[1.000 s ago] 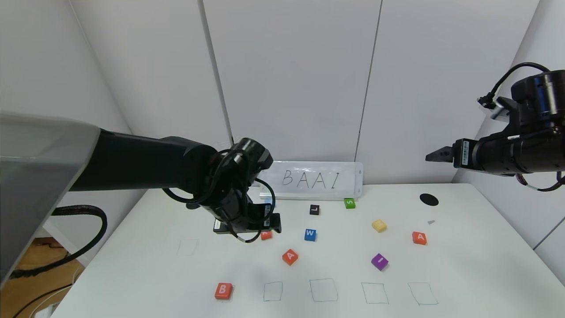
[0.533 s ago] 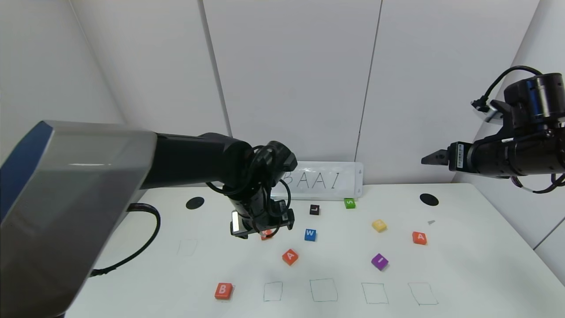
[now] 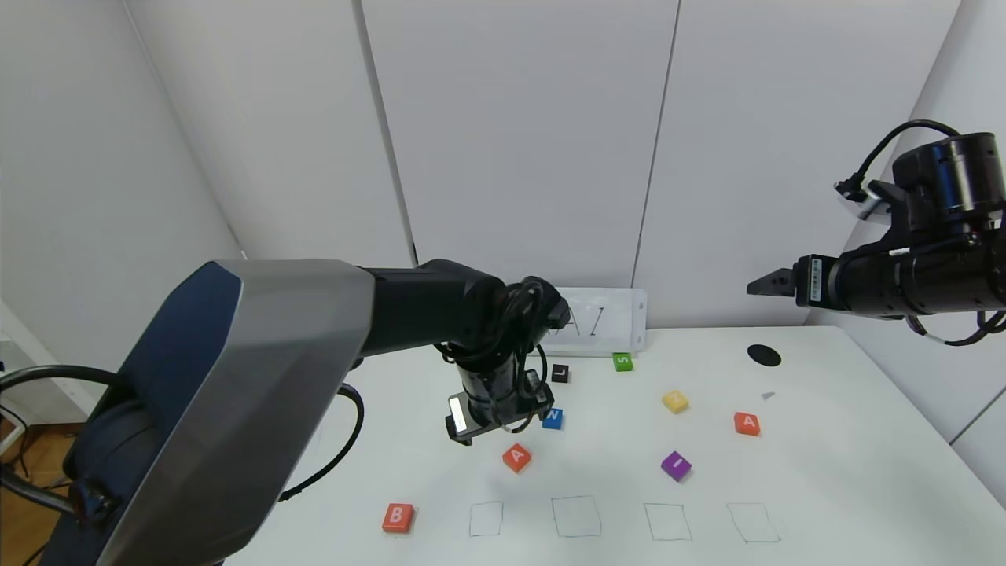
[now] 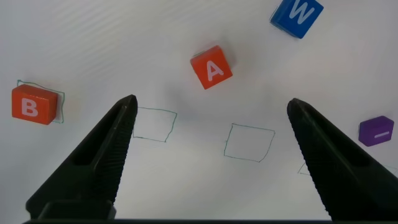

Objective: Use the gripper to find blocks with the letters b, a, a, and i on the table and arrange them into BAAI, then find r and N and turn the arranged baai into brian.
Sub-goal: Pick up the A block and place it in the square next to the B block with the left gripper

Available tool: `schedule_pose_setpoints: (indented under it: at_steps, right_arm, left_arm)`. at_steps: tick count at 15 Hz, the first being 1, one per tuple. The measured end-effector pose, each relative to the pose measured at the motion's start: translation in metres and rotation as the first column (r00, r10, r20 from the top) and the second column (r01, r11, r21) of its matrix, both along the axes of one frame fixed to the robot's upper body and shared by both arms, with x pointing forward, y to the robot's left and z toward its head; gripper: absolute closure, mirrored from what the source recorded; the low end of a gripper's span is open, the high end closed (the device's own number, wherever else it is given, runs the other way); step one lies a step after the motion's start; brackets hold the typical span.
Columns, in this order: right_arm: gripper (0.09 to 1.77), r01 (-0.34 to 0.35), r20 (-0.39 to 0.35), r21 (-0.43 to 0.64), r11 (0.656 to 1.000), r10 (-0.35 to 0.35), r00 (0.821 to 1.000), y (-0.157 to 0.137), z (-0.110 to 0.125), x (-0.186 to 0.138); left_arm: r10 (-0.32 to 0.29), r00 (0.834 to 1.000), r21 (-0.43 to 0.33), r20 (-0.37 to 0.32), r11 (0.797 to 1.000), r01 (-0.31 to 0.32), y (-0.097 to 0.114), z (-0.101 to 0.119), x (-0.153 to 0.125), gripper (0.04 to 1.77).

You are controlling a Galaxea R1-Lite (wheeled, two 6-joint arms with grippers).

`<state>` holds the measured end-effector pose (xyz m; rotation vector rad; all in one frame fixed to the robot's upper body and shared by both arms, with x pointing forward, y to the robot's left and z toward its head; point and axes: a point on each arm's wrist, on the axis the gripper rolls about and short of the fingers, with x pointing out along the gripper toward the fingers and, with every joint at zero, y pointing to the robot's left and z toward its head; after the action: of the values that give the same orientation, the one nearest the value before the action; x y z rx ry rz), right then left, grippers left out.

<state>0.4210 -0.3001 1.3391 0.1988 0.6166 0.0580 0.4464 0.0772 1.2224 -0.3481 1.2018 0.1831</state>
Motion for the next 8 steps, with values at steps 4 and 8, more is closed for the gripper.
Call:
schedule_pose_setpoints:
  at_steps: [4,8]
  right_arm:
    - [0.15,-0.006,-0.003,-0.001,1.0,0.006,1.0,0.002,-0.001,0.0]
    - [0.15,-0.007,-0.003,-0.001,1.0,0.007,1.0,0.003,-0.001,0.0]
  left_arm:
    - [0.021,1.0,0.006,0.003,1.0,-0.021,-0.006,-0.019,0.007,0.09]
    - [0.048,0.999,0.012,-0.009,0.999,-0.048,-0.009,-0.036,0.012,0.09]
